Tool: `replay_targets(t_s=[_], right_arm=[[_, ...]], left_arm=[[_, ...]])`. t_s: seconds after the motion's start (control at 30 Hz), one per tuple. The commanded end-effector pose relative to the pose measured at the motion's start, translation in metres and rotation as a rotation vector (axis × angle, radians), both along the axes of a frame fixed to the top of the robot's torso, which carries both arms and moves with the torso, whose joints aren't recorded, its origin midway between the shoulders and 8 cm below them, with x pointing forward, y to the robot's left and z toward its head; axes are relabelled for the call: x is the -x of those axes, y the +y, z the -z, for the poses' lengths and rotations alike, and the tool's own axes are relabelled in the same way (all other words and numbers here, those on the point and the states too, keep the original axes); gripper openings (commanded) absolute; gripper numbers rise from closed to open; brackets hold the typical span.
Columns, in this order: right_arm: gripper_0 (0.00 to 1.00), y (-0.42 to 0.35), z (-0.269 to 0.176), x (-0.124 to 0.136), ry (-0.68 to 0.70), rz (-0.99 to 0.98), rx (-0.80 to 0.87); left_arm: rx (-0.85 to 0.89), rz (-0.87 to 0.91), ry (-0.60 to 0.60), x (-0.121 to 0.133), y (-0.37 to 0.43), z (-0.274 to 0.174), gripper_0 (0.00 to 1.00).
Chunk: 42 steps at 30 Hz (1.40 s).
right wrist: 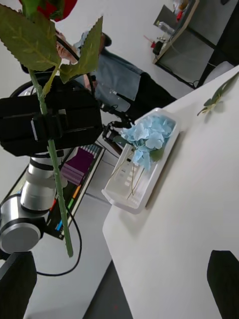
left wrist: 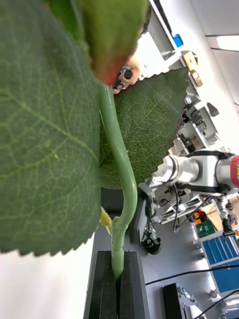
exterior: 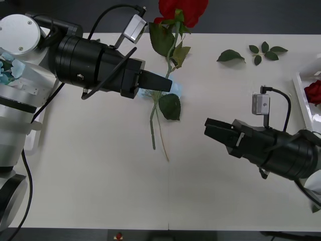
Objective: Put the red flowers into the right box and the blue flowers into the left box
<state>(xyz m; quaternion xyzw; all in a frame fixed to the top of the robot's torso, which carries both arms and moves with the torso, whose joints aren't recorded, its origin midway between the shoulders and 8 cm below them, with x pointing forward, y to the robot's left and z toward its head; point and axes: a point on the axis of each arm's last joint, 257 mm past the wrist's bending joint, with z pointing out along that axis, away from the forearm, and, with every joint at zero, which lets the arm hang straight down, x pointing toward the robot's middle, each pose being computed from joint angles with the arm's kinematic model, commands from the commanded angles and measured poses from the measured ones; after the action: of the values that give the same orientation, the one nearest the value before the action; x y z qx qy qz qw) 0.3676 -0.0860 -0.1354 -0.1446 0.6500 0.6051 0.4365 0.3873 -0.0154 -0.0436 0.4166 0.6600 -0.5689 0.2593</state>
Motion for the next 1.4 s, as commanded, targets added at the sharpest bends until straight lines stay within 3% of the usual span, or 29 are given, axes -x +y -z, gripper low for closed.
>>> replay_targets(t_s=[0.03, 0.93, 1.33, 1.4], right_arm=[[1.00, 0.027, -0.012, 0.018, -0.029, -0.016, -0.044], [1.00, 0.120, -0.012, 0.038, 0.035, -0.018, -0.149], [1.00, 0.145, -0.025, 0.029, 0.035, 0.003, -0.172], [0.95, 0.147, -0.025, 0.028, 0.031, 0.005, -0.168]], left_arm=[[0.036, 0.026, -0.102, 0.001, -0.008, -0.021, 0.00], [0.036, 0.026, -0.102, 0.001, -0.008, -0.021, 0.00], [0.036, 0.026, -0.102, 0.001, -0.008, -0.021, 0.00], [0.036, 0.026, -0.102, 0.001, -0.008, -0.021, 0.00]])
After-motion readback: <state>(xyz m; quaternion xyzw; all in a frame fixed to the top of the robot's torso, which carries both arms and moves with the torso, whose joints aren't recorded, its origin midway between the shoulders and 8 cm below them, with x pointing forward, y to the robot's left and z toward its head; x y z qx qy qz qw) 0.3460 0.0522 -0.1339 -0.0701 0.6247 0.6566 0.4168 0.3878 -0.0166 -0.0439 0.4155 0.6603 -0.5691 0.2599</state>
